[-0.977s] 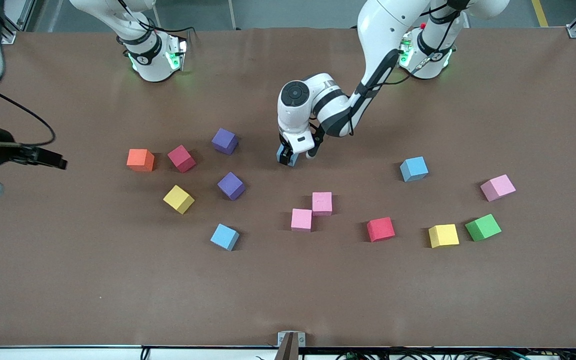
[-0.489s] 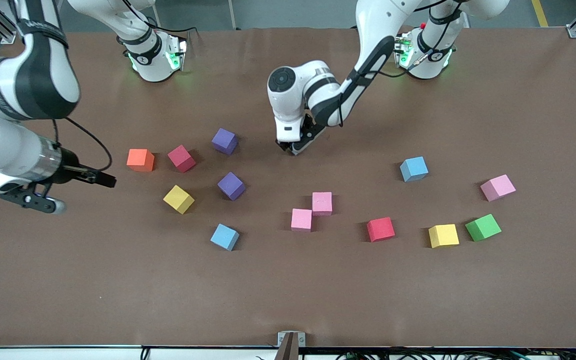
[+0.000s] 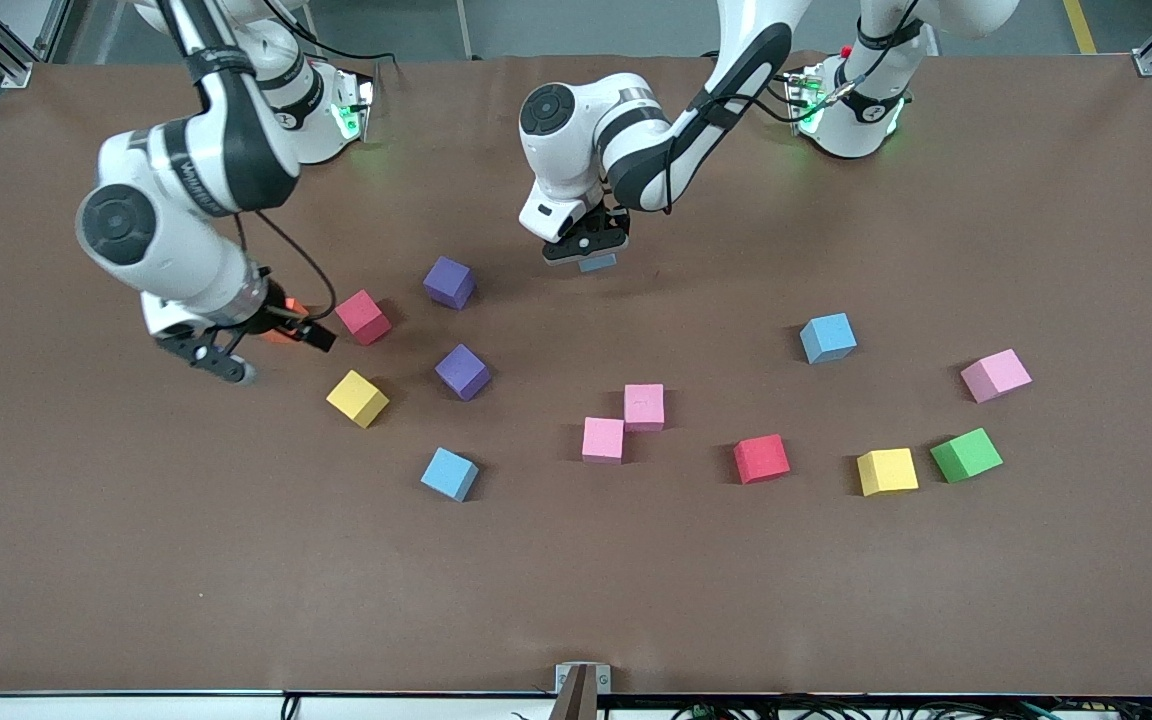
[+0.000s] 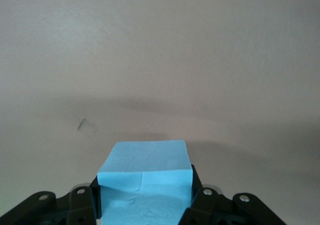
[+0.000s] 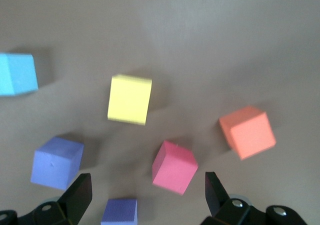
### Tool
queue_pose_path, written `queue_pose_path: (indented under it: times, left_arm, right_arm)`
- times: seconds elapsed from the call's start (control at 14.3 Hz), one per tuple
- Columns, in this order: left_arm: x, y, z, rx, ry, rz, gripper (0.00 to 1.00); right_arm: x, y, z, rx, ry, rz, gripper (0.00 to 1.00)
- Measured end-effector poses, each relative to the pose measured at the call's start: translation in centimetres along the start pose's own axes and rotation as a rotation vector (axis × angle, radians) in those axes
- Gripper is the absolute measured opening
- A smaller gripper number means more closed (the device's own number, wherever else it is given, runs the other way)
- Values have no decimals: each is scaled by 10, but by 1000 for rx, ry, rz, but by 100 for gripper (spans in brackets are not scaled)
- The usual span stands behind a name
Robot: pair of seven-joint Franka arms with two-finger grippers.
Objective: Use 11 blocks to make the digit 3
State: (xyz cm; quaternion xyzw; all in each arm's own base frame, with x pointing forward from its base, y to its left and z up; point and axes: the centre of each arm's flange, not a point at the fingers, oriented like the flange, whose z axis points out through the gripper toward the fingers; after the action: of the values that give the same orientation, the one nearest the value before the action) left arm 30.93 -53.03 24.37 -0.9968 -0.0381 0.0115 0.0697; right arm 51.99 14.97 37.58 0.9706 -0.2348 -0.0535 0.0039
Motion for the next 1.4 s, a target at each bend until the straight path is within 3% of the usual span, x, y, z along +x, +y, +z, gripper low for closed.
queue_pose_path:
  times: [0.35,0.56,1.4]
  left_arm:
    - [-29,-4,37,-152,18,177,62]
    - [-32,-9,45,-159,15,191,62]
    - [-20,-3,53,-168,9,169,62]
  right_arm:
    - [-94,-48,58,57,69,76,100]
    - [-139,-66,83,73,83,42,100]
    - [-178,-58,199,78,119,-44,100]
